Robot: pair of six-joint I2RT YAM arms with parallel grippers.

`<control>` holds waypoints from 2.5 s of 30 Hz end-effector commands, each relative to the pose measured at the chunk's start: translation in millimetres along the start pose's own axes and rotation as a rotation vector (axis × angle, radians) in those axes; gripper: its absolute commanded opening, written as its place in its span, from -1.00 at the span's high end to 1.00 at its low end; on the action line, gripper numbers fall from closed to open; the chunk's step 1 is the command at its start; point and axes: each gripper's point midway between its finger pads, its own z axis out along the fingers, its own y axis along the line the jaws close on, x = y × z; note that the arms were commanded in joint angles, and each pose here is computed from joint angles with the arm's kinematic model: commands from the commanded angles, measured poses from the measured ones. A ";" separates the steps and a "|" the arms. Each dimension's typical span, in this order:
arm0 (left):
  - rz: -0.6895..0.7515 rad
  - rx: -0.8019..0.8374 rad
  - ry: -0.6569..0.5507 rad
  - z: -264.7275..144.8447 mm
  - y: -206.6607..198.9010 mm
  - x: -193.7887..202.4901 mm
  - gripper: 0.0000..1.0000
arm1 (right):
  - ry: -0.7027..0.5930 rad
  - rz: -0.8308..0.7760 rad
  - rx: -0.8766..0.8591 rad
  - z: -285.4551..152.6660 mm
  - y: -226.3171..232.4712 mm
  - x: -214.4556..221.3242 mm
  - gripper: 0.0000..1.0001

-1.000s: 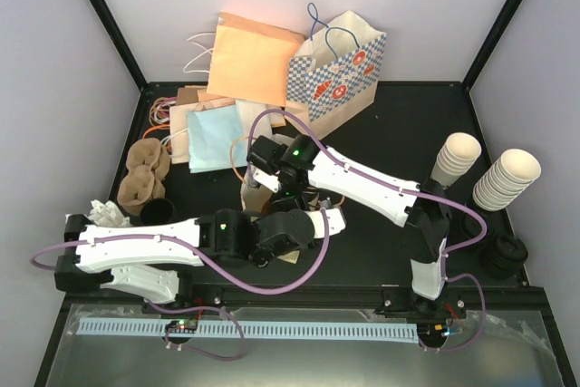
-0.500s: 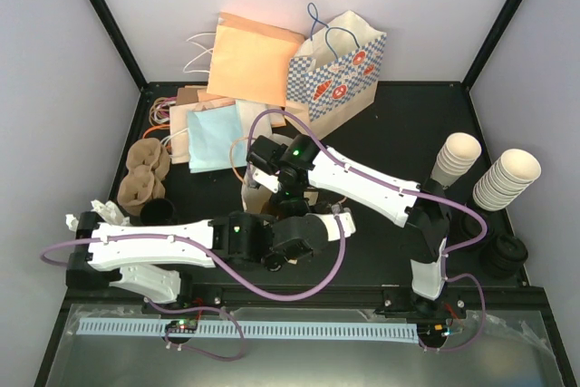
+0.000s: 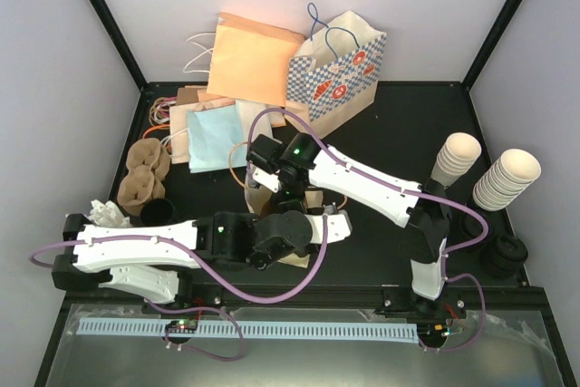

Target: Pack the takeout coffee

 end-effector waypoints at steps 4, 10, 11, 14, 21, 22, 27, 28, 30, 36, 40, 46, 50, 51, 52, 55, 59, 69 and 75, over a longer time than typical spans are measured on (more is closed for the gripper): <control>-0.063 0.050 -0.115 -4.9 -7.0 -31.3 0.97 | -0.030 0.000 -0.001 1.5 0.1 -0.7 0.25; -0.064 0.063 -0.111 -1.3 -12.0 -30.4 0.97 | -0.011 0.005 -0.027 14.6 7.1 12.9 0.25; -0.065 0.064 -0.111 -1.1 -12.7 -30.6 0.97 | -0.006 0.005 -0.027 16.7 7.6 15.7 0.25; -0.069 0.072 -0.113 -0.5 -14.2 -31.1 0.97 | -0.003 0.007 -0.027 19.5 7.8 19.0 0.25; -0.070 0.091 -0.109 3.7 -20.4 -31.2 0.97 | -0.034 0.014 -0.021 5.9 6.4 13.7 0.25; -0.072 0.101 -0.115 3.5 -21.9 -32.7 0.97 | -0.045 0.015 -0.022 1.6 5.9 10.8 0.25; -0.068 0.153 -0.123 12.8 -37.4 -38.2 0.97 | -0.048 0.019 -0.021 -5.2 4.2 3.9 0.24; -0.065 0.163 -0.124 14.1 -40.0 -39.5 0.97 | -0.046 0.019 -0.021 -4.9 4.2 3.1 0.24; -0.059 0.175 -0.116 17.5 -44.7 -38.6 0.97 | -0.042 0.022 -0.024 -4.8 4.7 2.8 0.24; -0.036 0.194 -0.081 26.4 -55.0 -30.7 0.97 | -0.037 0.049 -0.026 -9.3 4.6 4.6 0.23; -0.032 0.169 -0.061 28.6 -51.5 -28.8 0.97 | -0.026 0.048 -0.030 -4.4 6.0 7.3 0.23; -0.060 0.122 -0.083 16.2 -32.9 -35.4 0.97 | -0.016 0.033 -0.028 8.5 7.1 15.3 0.24; -0.088 0.103 -0.109 7.4 -24.7 -33.1 0.94 | -0.025 0.012 -0.034 16.2 9.6 18.4 0.25; -0.090 0.102 -0.108 7.9 -25.2 -31.0 0.89 | -0.025 0.008 -0.037 18.8 10.4 19.2 0.25; -0.107 0.098 -0.124 1.8 -20.3 -32.9 0.80 | -0.027 0.006 -0.039 20.5 10.8 19.4 0.25; -0.138 0.121 -0.150 -9.0 -16.7 -37.3 0.33 | -0.027 0.002 -0.047 25.8 12.9 20.7 0.26; -0.199 0.173 -0.201 -30.5 -8.8 -52.0 -0.09 | -0.028 0.003 -0.048 27.9 13.3 21.7 0.26; -0.370 0.175 -0.278 -95.6 42.3 -68.9 -0.22 | -0.039 -0.006 -0.043 27.0 13.2 24.0 0.26; -0.496 0.022 -0.289 -131.4 96.9 -56.3 -0.23 | -0.043 -0.011 -0.039 26.1 12.2 22.7 0.26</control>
